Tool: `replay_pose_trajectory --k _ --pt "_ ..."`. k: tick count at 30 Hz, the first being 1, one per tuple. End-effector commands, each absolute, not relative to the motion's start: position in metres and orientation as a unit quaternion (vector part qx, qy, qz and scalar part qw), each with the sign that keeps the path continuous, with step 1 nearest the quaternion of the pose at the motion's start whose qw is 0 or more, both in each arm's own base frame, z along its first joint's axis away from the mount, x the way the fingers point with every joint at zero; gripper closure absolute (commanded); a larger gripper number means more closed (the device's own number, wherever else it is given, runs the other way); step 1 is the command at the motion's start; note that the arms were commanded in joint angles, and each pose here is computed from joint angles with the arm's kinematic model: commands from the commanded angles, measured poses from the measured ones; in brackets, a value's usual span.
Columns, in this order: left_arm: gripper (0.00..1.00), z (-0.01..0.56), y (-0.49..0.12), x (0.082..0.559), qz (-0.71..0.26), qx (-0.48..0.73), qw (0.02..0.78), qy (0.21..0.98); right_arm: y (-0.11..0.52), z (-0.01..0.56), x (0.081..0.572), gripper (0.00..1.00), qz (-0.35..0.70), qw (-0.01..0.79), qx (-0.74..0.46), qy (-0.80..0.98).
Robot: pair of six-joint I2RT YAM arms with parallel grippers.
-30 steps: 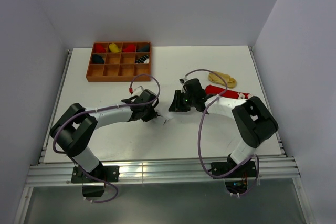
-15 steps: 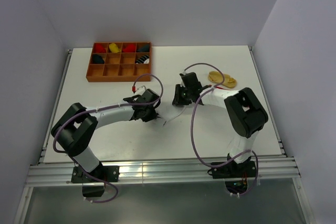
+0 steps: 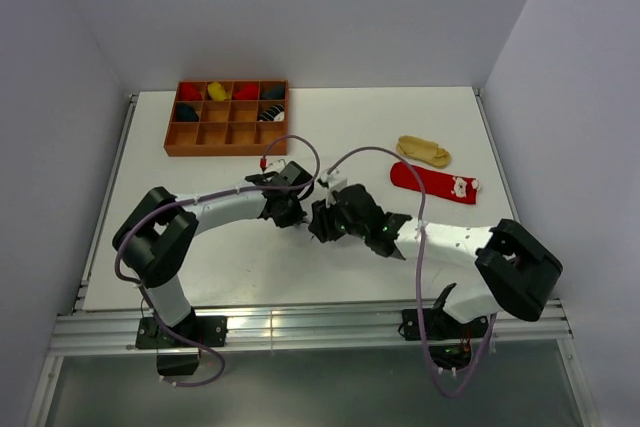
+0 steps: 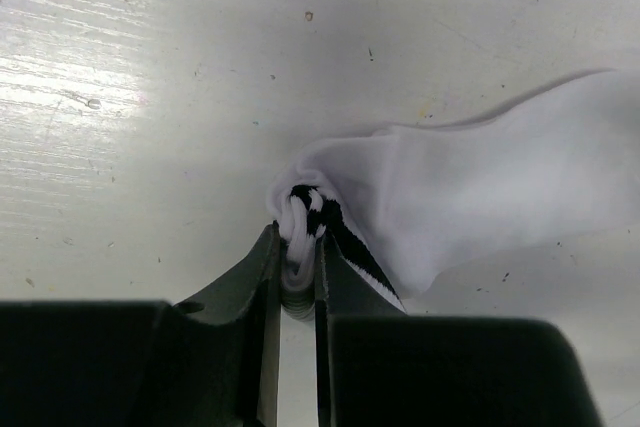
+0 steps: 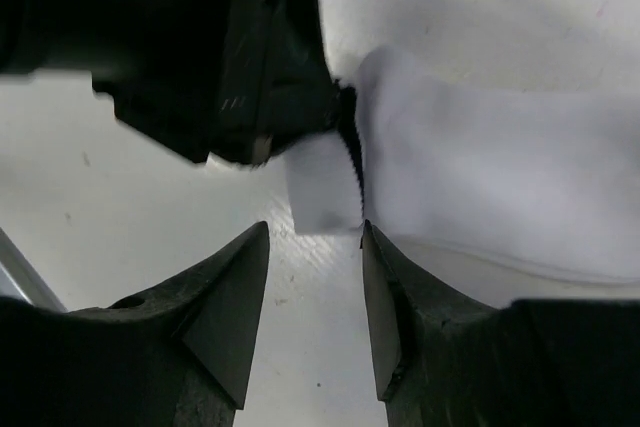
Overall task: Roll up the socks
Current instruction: Roll the sock at the center of the board.
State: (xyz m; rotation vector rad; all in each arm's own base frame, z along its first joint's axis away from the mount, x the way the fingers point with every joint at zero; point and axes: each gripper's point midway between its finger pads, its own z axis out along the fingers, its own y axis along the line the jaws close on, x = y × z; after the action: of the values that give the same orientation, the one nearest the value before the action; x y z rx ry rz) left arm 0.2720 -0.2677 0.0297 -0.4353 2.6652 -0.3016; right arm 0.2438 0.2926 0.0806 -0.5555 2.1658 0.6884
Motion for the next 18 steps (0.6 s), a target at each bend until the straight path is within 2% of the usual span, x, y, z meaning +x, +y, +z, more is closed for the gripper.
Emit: replay_pose_trajectory --k 1,7,18 --pt "1.0 0.019 -0.261 0.264 -0.074 -0.138 0.191 0.969 0.294 0.09 0.249 0.5 0.24 0.464 -0.23 0.821" --pt "1.0 0.019 -0.263 0.264 -0.075 -0.139 0.187 0.97 0.315 0.082 0.231 0.47 0.243 0.474 -0.269 0.802" --pt "1.0 0.016 -0.266 0.261 -0.082 -0.14 0.179 0.97 0.329 0.069 0.235 0.46 0.165 0.496 -0.285 0.804"
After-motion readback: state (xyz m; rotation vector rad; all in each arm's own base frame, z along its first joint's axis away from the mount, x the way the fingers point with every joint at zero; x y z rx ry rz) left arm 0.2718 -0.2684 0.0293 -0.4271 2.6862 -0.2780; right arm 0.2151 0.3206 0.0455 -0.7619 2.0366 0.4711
